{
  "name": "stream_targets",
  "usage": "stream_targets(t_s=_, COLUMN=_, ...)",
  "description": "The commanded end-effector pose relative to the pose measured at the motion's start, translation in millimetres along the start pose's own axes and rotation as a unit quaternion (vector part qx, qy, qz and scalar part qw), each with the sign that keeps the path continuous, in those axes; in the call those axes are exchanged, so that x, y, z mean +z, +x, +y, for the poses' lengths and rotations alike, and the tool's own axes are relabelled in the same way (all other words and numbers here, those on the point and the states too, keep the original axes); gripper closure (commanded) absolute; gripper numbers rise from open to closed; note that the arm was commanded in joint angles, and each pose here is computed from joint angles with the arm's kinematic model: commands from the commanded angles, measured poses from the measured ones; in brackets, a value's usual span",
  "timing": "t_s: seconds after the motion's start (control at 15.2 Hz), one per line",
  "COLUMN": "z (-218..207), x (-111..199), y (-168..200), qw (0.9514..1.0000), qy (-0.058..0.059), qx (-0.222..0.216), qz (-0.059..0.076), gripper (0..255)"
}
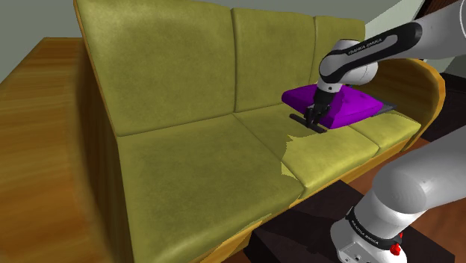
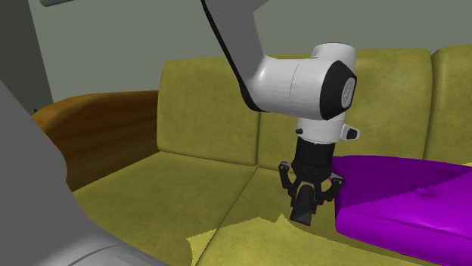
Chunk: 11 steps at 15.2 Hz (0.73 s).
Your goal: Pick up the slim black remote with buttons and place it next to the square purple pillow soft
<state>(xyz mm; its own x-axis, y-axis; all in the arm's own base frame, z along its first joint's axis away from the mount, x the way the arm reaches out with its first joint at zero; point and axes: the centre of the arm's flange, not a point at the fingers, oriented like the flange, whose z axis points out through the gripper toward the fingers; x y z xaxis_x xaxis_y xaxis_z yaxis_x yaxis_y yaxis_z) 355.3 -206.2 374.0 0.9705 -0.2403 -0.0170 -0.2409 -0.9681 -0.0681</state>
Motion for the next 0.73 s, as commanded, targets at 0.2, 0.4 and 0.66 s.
stream_targets(t_s=0.2, z=3, x=27, y=1, qw=1.0, qy=0.0, qx=0.0, qz=0.0, gripper=255)
stream_targets(t_s=0.4, z=4, x=41, y=1, qw=1.0, qy=0.0, qx=0.0, qz=0.0, gripper=255)
stream_targets(t_s=0.66, z=4, x=41, y=1, qw=1.0, qy=0.0, qx=0.0, qz=0.0, gripper=255)
